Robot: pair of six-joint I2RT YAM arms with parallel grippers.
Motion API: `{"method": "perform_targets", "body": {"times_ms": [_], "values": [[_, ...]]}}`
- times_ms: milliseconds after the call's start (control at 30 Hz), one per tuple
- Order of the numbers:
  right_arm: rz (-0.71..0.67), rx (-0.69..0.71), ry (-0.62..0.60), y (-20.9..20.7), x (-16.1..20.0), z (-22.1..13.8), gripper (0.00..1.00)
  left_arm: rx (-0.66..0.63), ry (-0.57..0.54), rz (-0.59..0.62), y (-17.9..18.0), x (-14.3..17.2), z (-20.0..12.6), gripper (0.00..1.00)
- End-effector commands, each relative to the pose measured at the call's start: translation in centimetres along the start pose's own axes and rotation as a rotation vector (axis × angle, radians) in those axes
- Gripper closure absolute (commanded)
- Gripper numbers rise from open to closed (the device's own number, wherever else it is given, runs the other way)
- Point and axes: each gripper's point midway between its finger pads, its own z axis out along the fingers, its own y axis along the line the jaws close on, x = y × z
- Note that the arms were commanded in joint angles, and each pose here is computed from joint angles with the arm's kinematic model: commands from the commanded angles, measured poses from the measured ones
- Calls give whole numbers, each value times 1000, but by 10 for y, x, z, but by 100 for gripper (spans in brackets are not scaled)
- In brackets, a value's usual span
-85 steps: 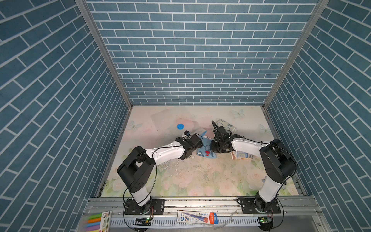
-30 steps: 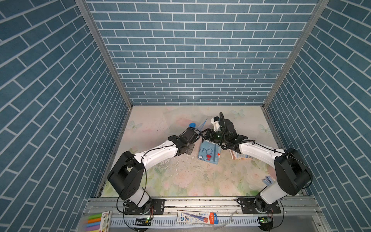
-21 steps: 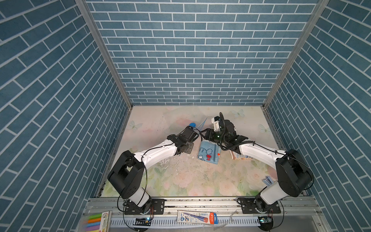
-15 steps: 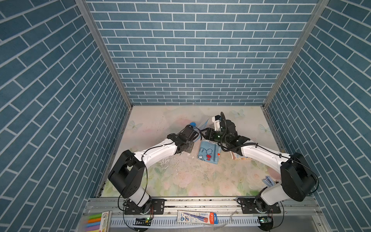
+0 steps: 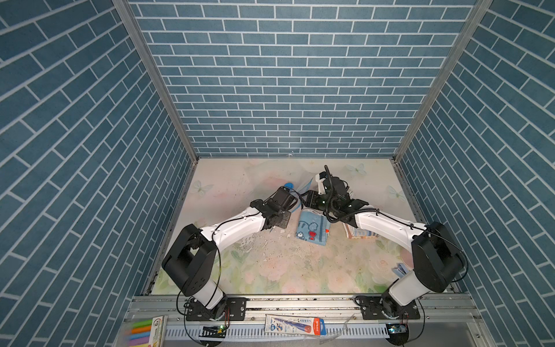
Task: Place the folded towel into the vacuum bag
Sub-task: Open the vacuum bag at the center of the board.
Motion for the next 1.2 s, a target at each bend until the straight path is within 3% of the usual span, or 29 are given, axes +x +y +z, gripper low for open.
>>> {"method": "perform_targets", "body": {"times_ms": [0,133,333,467,567,800,1167], "values": [[-11,71,4,-9,-1,5,55,37,-62,-9,-3,-14,-15,100],[-11,89,-14,-11,-7,8,64,49,-93,-7,-3,-18,-22,100],[-16,77,-9,-6,-10,12,90,10,-109,-5,6,-18,-25,100],[-26,42,26,1,-6,16,100,-3,-103,1,9,-15,-25,100],[-40,10,46,9,-5,19,100,-17,-102,3,12,-11,-25,82],[-18,-68,96,23,-1,25,100,-7,-129,23,13,-4,-26,67],[54,-176,115,34,-7,17,100,33,-194,32,9,-3,-30,67]]}}
